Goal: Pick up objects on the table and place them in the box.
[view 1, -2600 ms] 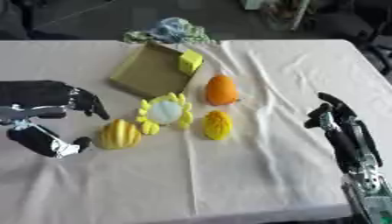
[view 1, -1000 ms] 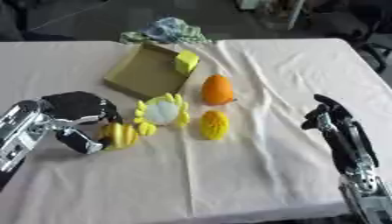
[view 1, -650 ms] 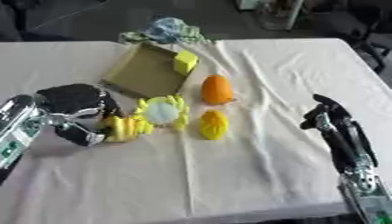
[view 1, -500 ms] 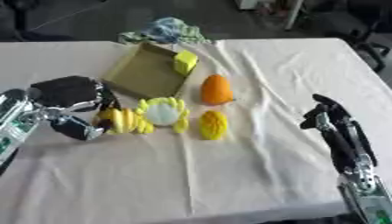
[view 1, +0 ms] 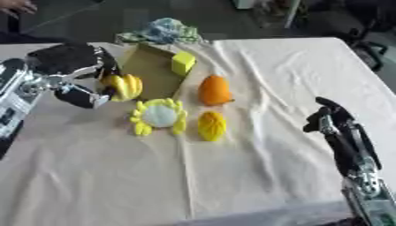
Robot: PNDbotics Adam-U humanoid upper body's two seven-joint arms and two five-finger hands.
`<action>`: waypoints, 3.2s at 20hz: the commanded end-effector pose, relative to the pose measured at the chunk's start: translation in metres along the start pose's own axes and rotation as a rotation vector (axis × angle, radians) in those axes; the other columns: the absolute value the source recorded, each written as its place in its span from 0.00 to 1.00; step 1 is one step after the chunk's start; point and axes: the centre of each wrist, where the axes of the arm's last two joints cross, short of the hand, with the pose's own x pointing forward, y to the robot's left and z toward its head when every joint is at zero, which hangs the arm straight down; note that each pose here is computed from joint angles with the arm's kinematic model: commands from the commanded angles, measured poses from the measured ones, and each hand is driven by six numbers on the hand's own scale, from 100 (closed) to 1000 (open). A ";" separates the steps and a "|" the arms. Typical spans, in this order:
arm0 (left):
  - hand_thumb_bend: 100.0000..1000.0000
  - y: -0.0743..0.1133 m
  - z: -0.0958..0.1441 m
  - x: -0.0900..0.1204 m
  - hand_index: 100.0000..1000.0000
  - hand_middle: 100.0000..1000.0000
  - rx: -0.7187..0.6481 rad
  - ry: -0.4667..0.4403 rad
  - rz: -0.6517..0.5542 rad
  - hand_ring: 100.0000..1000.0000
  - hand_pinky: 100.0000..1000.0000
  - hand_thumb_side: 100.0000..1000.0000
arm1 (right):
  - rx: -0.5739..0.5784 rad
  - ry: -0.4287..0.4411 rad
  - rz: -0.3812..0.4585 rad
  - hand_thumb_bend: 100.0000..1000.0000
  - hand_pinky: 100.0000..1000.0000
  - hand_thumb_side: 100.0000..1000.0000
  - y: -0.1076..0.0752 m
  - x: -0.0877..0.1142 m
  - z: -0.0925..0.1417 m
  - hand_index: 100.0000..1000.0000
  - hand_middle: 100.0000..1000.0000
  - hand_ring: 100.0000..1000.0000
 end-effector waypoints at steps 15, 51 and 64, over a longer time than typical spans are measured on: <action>0.00 -0.038 -0.060 0.013 0.79 0.52 0.128 0.224 0.053 0.48 0.60 0.13 | 0.060 -0.050 -0.051 0.00 0.50 0.56 0.015 0.009 -0.013 0.83 0.45 0.44; 0.00 0.063 0.052 0.031 0.86 0.73 -0.013 -0.302 0.092 0.68 0.76 0.50 | 0.029 -0.059 -0.016 0.00 0.51 0.55 0.004 0.012 -0.015 0.83 0.45 0.44; 0.09 0.002 0.014 0.032 0.88 0.79 -0.120 -0.206 -0.011 0.72 0.77 0.30 | 0.037 -0.057 -0.019 0.00 0.51 0.55 0.006 0.011 -0.015 0.83 0.45 0.44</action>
